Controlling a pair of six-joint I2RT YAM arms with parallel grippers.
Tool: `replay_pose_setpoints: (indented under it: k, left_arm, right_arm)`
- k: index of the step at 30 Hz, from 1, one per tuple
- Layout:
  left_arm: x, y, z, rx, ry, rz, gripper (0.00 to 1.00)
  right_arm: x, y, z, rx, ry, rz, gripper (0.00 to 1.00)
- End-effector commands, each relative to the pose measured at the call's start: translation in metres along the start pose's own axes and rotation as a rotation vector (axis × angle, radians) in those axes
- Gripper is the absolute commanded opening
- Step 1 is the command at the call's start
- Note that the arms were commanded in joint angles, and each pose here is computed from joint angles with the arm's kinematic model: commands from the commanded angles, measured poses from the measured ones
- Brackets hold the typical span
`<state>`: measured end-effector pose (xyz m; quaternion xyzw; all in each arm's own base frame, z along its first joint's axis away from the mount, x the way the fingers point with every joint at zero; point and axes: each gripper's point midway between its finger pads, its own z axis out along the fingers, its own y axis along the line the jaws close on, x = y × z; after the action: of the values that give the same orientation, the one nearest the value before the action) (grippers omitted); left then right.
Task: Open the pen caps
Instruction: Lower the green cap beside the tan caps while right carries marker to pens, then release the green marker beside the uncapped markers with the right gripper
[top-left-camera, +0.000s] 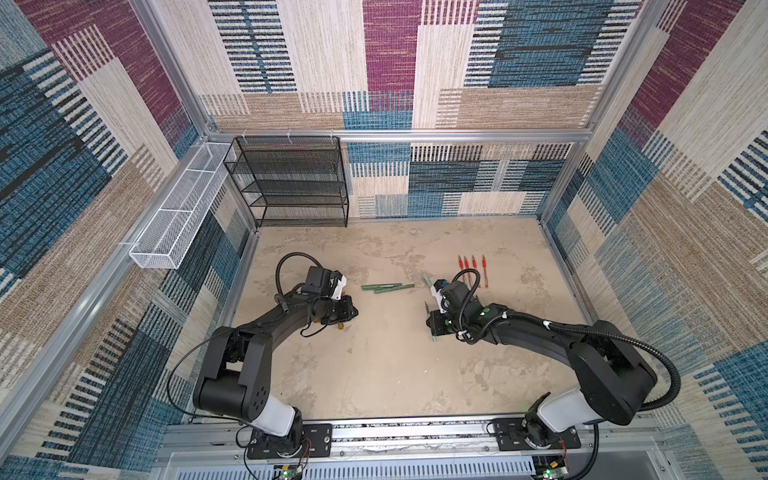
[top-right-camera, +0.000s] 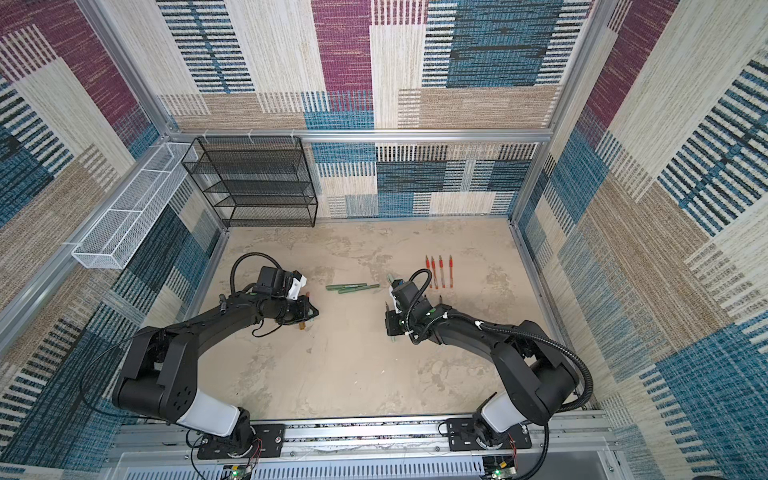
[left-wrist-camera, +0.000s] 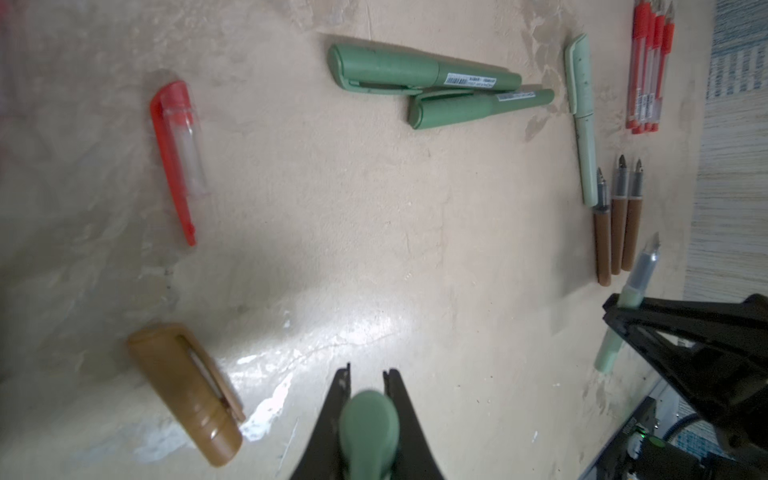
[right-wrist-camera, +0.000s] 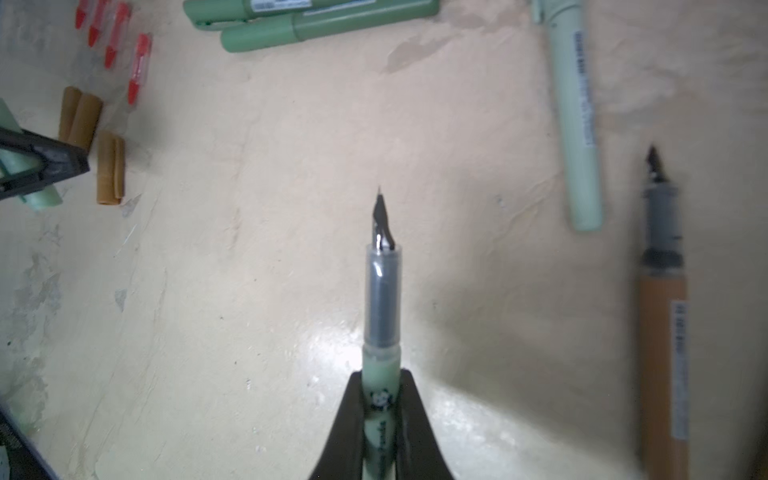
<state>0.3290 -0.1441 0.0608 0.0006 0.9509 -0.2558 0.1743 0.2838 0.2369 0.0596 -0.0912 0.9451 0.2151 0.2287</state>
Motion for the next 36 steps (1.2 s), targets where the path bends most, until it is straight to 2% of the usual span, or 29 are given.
replay_pose_setpoints:
  k: [1, 8, 12, 18, 26, 31, 36]
  left_arm:
    - [0.008, 0.014, 0.005, -0.066, 0.044, 0.047, 0.0]
    - [0.019, 0.033, 0.013, -0.146, 0.083, 0.034, 0.14]
    - [0.022, 0.042, 0.018, -0.187, 0.108, 0.025, 0.29]
    - [0.02, 0.047, 0.015, -0.22, 0.103, 0.034, 0.43]
    - [0.005, 0.028, -0.008, -0.181, 0.023, 0.071, 0.44]
    - [-0.014, 0.011, -0.034, -0.158, -0.082, 0.144, 0.47]
    - [-0.027, 0.0, -0.059, -0.142, -0.175, 0.193, 0.52]
  right_arm:
    - [0.002, -0.01, 0.004, 0.021, 0.013, -0.007, 0.0]
    - [0.009, -0.032, 0.017, 0.059, 0.085, 0.017, 0.0]
    - [0.013, -0.046, 0.022, 0.088, 0.113, 0.045, 0.0]
    - [0.014, -0.063, 0.021, 0.145, 0.124, 0.054, 0.01]
    - [0.012, -0.083, 0.013, 0.207, 0.123, 0.074, 0.05]
    - [0.007, -0.086, 0.008, 0.224, 0.109, 0.081, 0.13]
    - [0.001, -0.086, 0.005, 0.234, 0.111, 0.088, 0.27]
